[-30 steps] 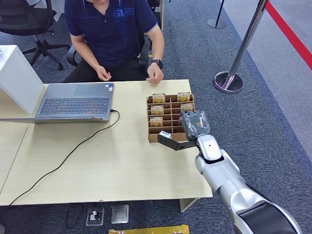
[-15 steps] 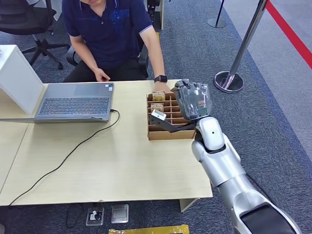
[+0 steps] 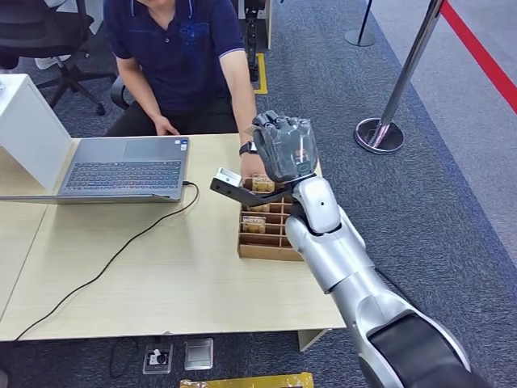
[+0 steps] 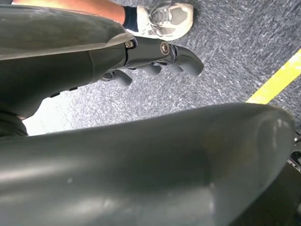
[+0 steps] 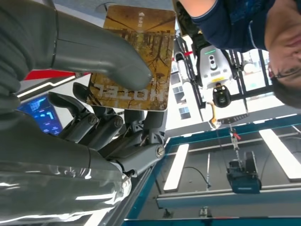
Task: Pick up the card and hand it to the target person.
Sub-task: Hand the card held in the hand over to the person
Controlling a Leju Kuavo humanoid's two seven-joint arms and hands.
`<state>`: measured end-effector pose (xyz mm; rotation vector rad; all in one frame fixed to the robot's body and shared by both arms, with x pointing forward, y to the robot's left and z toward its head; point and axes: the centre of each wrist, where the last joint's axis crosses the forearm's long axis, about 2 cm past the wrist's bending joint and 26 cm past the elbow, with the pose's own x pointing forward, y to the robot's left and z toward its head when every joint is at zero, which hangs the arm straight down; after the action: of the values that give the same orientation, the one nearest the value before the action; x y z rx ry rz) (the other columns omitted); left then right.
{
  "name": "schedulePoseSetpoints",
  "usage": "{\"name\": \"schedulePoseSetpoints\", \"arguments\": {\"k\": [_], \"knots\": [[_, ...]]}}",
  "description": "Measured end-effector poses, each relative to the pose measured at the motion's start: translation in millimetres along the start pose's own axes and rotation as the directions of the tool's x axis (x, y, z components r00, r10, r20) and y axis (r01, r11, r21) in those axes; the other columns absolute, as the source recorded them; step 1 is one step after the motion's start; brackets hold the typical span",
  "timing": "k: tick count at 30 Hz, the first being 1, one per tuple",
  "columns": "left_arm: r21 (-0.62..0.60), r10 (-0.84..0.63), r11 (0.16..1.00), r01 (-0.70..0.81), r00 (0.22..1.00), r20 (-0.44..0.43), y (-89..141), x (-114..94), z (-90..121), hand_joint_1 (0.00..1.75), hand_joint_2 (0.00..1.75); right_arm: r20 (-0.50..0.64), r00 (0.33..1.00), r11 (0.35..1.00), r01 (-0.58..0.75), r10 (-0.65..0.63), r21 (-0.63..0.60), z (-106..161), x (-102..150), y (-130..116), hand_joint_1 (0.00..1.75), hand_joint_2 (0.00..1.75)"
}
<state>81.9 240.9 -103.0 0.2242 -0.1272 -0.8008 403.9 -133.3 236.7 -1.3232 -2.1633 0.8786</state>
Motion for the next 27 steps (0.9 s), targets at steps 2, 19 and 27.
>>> {"name": "schedulePoseSetpoints", "arguments": {"k": [2,19,27], "knots": [[0.002,0.000,1.000,0.000,1.000,0.002,-0.2,0.3,0.1,0.00,0.00,0.001,1.000,1.000,-0.011,0.011,0.010,-1.0,4.6,2.4,1.75,1.75],[0.005,-0.002,1.000,0.002,1.000,0.006,-0.8,0.2,0.2,0.00,0.00,-0.051,0.997,0.996,-0.049,0.053,0.072,3.4,12.4,14.2,1.75,1.75],[0.009,-0.016,1.000,0.016,1.000,0.011,-0.3,1.4,0.3,0.00,0.00,-0.076,0.995,0.994,-0.051,0.058,0.092,6.9,9.4,17.6,0.46,1.75]]}}
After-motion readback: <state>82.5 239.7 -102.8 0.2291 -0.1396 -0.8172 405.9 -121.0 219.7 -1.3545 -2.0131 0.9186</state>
